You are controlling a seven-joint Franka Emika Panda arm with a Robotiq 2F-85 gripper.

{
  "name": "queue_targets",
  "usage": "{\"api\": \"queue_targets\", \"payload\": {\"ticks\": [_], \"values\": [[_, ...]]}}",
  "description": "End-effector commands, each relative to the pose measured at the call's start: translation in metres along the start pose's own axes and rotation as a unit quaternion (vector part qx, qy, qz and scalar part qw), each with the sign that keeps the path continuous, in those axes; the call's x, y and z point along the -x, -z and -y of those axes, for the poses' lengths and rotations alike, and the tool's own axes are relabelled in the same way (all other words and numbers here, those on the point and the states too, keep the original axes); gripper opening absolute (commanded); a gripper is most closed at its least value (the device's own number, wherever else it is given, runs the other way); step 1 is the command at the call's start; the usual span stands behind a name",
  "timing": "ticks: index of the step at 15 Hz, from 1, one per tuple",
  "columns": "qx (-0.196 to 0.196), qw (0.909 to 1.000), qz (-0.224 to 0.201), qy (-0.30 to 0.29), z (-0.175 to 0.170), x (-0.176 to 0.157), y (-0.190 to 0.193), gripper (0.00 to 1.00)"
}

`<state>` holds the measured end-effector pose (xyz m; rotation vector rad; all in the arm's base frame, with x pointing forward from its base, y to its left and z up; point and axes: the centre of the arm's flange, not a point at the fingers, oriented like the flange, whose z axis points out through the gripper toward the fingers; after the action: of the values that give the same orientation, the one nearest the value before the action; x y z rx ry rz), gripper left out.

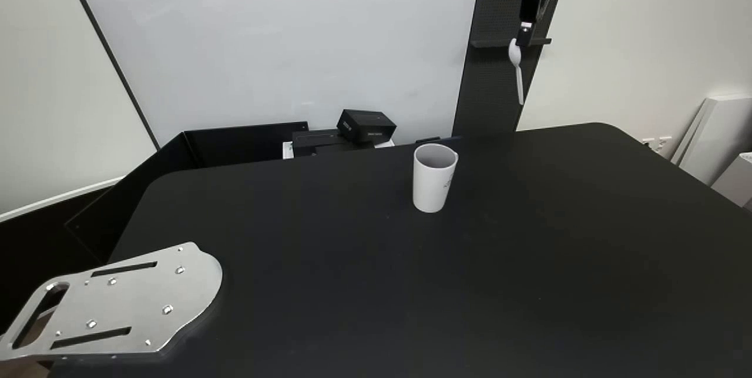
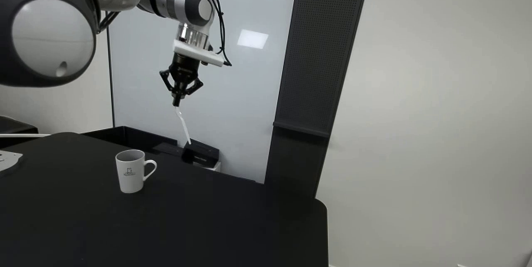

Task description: Remove the white spoon from the white mug

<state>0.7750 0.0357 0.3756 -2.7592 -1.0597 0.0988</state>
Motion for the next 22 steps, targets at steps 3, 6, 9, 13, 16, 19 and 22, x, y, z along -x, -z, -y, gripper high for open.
{"api": "queue_targets", "payload": {"ticks": [3, 6, 9, 13, 16, 19, 22], "values": [[0.075, 0.9931, 0.079, -0.043, -0.047, 0.039, -0.028, 0.00], [0.100, 0.9881, 0.107, -0.048, -0.064, 0.053, -0.053, 0.00], [0.095, 0.9880, 0.114, -0.044, -0.076, 0.057, -0.083, 0.00], [0.087, 0.9884, 0.119, -0.037, -0.091, 0.069, -0.118, 0.00], [0.080, 0.9873, 0.132, -0.037, -0.103, 0.082, -0.141, 0.00], [0.071, 0.9861, 0.145, -0.039, -0.115, 0.097, -0.160, 0.00], [0.065, 0.9851, 0.155, -0.039, -0.120, 0.103, -0.169, 0.00]]}}
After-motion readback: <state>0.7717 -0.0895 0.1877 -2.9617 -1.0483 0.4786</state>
